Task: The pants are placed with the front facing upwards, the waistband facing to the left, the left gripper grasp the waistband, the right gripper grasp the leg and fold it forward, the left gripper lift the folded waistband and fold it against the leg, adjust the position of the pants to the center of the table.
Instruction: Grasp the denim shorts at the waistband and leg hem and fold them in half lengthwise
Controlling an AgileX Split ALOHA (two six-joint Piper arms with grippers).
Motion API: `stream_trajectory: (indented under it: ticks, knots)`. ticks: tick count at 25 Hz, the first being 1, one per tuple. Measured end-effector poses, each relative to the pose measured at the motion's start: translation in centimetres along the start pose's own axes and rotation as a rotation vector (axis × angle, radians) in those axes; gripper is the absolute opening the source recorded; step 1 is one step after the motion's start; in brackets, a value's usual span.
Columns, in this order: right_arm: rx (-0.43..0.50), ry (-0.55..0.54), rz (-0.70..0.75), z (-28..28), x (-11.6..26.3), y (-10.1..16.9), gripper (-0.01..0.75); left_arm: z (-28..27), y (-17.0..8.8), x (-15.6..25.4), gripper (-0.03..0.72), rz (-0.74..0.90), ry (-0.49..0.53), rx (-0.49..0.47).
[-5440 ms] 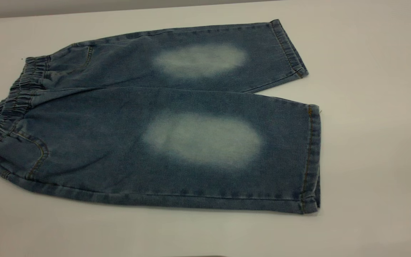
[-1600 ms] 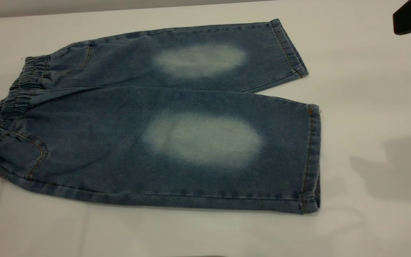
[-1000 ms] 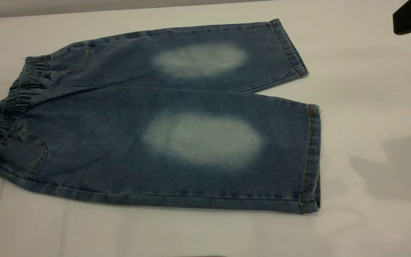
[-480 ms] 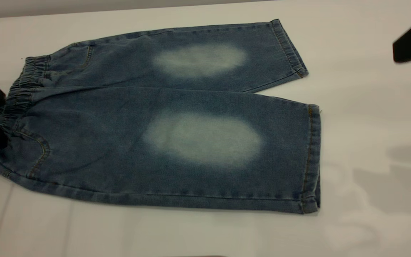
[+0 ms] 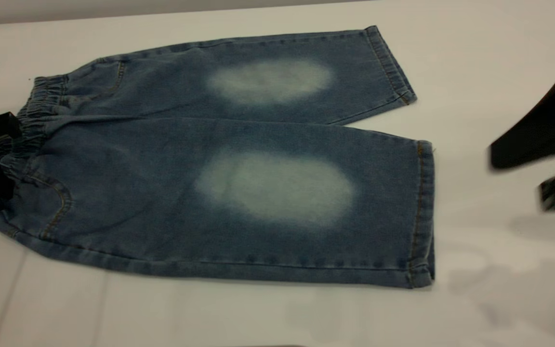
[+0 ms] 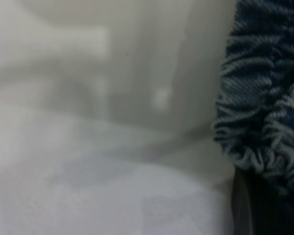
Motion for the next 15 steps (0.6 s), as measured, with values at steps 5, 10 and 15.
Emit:
stream_trajectory:
  ticks: [5, 10, 15]
  knots:
    - [0.024, 0.086, -0.011, 4.2, 1.6, -0.2, 0.441, -1.0, -0.4, 0.0, 0.062, 0.036, 0.0, 0.02]
    - [0.122, 0.129, 0.037, 7.4, 1.5, -2.8, 0.441, -2.0, -0.8, -0.4, 0.061, 0.055, -0.019, 0.042]
    - [0.141, 0.205, 0.075, 10.2, 1.3, -4.1, 0.441, -2.0, -1.0, -0.4, 0.061, 0.065, -0.021, 0.053]
Point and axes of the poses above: a point on each arm's last joint axis where the gripper is mounted, z pointing out along that axis toward the gripper, y along the wrist's bending axis when the last joint is at zero, x = y × z, the point moved 4 cm from there along z, pointing out along that axis toward the gripper, and after that the axes turned 10 degrees about z, right-handed, at the moved point
